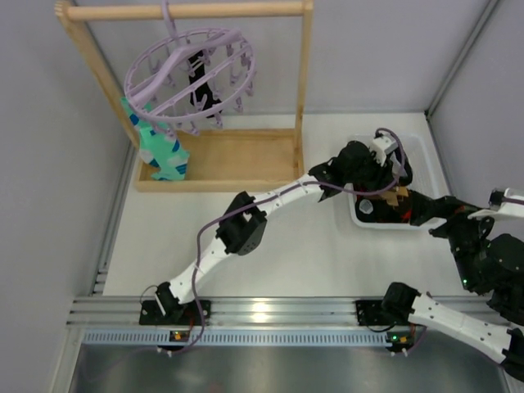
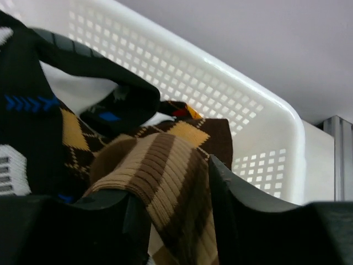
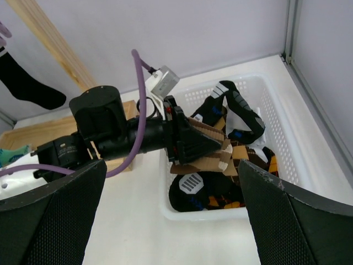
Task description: Remove the socks clipped to the hanger
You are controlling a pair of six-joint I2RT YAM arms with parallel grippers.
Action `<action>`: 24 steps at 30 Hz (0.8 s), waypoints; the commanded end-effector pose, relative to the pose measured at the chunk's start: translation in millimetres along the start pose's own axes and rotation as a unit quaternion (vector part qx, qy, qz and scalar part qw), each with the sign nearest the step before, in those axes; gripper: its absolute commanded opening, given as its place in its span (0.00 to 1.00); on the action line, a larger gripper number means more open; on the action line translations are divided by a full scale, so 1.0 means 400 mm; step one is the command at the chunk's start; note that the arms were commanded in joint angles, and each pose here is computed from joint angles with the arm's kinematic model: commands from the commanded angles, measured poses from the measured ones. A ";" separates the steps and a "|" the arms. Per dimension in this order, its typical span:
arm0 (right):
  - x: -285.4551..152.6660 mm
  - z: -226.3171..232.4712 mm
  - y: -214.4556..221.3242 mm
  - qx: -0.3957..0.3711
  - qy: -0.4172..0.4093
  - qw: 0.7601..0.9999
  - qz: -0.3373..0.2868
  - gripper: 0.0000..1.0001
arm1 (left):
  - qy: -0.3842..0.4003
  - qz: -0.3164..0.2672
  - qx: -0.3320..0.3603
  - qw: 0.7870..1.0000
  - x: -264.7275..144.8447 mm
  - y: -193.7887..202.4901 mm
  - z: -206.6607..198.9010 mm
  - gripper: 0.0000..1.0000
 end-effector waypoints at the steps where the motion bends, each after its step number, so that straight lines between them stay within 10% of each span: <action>1: 0.000 -0.004 0.026 -0.010 -0.004 1.000 0.013 0.99 | -0.014 0.000 0.061 0.998 -0.024 -0.092 -0.051 0.48; 15: 0.012 0.037 0.053 -0.012 -0.030 0.999 0.029 0.99 | -0.168 0.052 0.128 0.976 -0.154 -0.170 0.037 0.98; 24: 0.013 0.058 0.040 -0.004 -0.047 0.999 0.024 0.99 | -0.295 0.069 0.089 0.949 -0.354 -0.200 0.068 0.98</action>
Point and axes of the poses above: each gripper's point midway between its finger pads, its own x axis out along the fingers, its own z axis along the line the jaws close on, y = z × x, the point moved 2 cm from there along -x, back along the fingers, and after that the axes turned 10 degrees about x, right-handed, at the moved point
